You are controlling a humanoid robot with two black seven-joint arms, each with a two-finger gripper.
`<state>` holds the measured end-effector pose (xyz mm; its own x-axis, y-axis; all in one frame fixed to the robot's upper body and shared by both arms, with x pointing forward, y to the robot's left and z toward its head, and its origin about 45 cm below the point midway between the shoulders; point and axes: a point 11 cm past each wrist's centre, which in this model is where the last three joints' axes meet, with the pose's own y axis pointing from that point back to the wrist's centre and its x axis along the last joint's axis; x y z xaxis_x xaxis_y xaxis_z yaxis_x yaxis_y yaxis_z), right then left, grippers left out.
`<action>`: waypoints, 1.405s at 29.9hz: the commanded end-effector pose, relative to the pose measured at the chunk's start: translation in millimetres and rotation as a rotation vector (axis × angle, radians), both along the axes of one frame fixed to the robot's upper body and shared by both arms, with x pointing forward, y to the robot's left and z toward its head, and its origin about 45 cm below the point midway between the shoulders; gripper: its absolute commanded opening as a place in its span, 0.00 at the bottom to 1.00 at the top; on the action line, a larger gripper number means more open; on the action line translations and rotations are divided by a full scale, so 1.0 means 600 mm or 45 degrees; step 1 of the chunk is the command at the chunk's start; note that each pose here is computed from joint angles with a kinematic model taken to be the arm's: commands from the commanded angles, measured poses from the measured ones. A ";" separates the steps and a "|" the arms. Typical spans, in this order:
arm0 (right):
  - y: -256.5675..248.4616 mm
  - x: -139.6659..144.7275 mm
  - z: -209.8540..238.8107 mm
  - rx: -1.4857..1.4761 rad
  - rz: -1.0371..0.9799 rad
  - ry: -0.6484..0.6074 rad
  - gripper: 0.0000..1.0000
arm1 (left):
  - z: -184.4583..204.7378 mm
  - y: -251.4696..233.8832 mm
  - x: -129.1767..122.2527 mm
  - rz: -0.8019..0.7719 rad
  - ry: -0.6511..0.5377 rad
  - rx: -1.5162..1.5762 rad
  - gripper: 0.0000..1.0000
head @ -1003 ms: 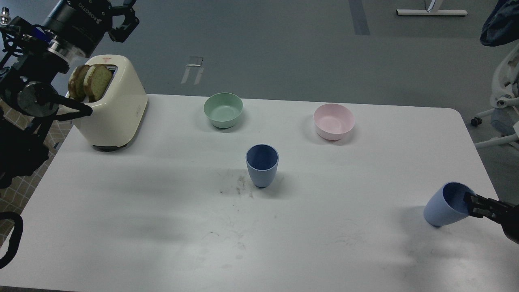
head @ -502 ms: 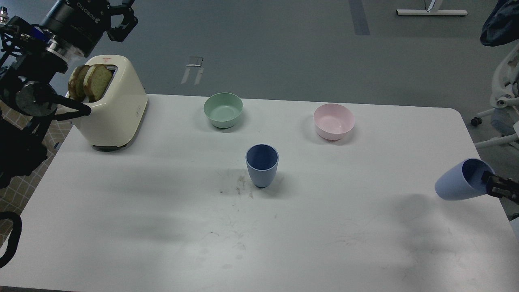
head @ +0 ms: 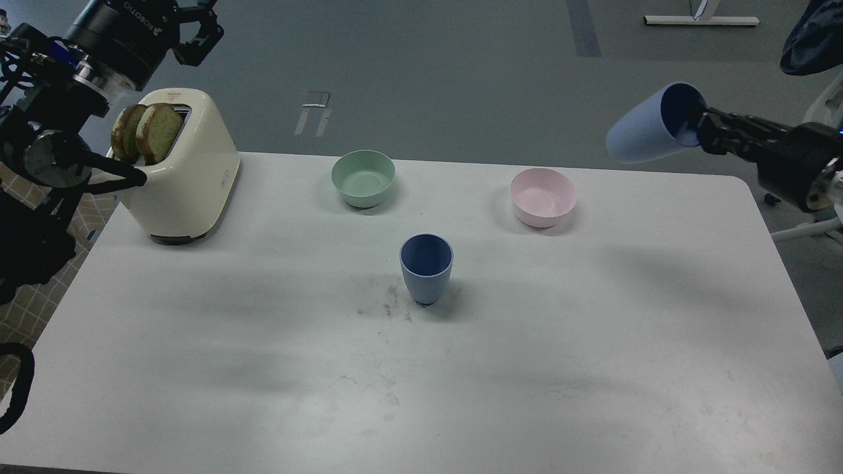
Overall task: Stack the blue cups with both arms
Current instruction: 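Lift the blue cup with the right gripper over the standing cup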
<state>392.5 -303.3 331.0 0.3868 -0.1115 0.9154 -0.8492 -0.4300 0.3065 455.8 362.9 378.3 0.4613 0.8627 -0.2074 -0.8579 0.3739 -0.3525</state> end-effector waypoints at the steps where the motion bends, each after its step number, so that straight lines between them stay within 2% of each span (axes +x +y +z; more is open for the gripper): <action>1: 0.113 0.007 -0.012 -0.044 0.219 0.027 0.00 | 0.002 0.001 0.000 0.001 -0.002 0.002 0.98; 7: 0.232 0.006 0.017 -0.076 0.442 -0.029 0.00 | 0.010 0.020 -0.004 0.028 -0.007 0.030 0.98; 13: 0.295 0.001 0.050 -0.089 0.557 -0.091 0.00 | 0.011 0.021 -0.005 0.027 -0.009 0.031 0.98; 23: 0.328 -0.032 -0.023 -0.237 0.680 0.024 0.00 | 0.006 0.015 -0.004 0.019 -0.003 0.024 0.98; 42: 0.325 -0.037 -0.077 -0.325 0.691 0.116 0.00 | 0.005 0.018 -0.004 0.024 0.000 0.030 0.98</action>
